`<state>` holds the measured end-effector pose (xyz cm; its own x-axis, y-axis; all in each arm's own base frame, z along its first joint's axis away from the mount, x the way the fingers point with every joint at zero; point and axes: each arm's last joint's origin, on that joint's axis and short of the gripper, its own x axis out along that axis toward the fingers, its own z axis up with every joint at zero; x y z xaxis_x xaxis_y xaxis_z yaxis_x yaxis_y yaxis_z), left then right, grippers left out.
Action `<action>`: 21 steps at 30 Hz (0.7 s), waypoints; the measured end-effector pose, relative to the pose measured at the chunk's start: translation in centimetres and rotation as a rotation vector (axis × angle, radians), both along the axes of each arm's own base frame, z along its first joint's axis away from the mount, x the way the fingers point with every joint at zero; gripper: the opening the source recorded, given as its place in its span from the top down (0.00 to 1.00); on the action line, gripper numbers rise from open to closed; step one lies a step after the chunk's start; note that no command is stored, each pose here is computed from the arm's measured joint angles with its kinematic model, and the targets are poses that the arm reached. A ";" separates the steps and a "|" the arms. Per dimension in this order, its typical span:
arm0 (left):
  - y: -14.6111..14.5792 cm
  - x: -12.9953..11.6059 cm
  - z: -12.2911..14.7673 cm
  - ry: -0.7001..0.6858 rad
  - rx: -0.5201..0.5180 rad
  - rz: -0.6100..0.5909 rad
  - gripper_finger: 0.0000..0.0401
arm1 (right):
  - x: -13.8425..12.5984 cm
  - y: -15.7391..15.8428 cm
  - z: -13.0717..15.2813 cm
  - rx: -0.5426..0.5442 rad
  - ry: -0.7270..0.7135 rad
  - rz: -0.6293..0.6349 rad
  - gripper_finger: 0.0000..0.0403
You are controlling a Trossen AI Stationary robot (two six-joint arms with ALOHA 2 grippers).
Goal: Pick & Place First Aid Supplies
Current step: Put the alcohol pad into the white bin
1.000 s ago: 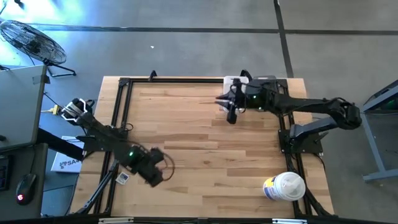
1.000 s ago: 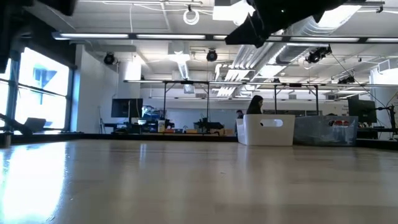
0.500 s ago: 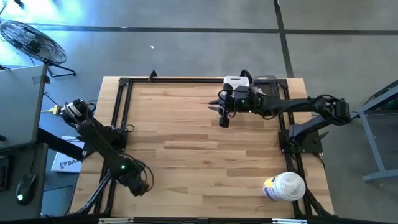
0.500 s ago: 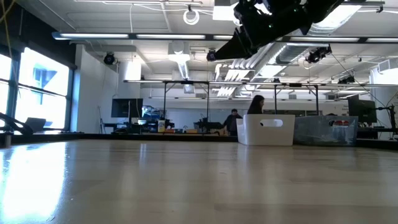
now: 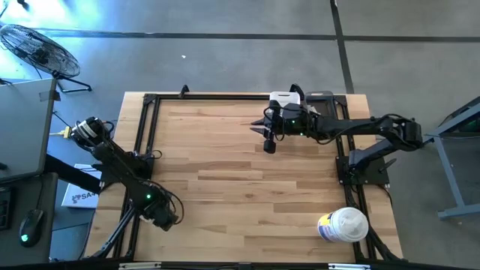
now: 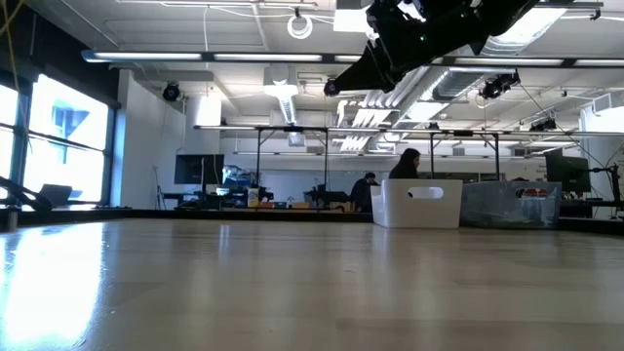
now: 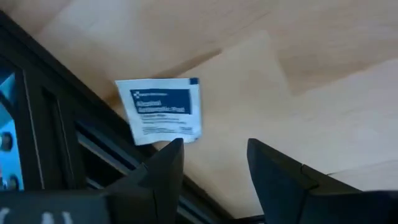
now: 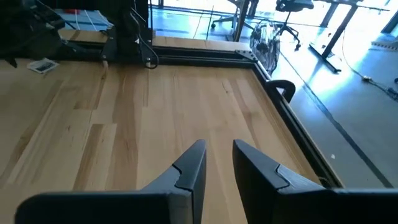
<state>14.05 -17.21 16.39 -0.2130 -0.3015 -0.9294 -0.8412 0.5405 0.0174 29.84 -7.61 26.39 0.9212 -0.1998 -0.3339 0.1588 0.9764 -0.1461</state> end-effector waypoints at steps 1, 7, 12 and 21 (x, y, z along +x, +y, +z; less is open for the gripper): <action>0.3 -0.1 -0.3 0.001 -0.016 0.004 0.57 | 0.0 0.0 0.0 0.010 0.001 -0.003 0.82; 1.2 -0.5 -2.0 -0.048 -0.088 0.058 0.57 | -0.1 0.0 -0.3 0.039 0.026 -0.011 0.82; 1.5 -1.1 -3.2 -0.002 -0.137 0.096 0.57 | -0.2 0.0 -0.4 0.043 0.039 -0.011 0.82; 1.9 0.4 -3.2 -0.198 -0.151 0.033 0.57 | -0.2 0.0 -0.5 0.044 0.043 -0.011 0.82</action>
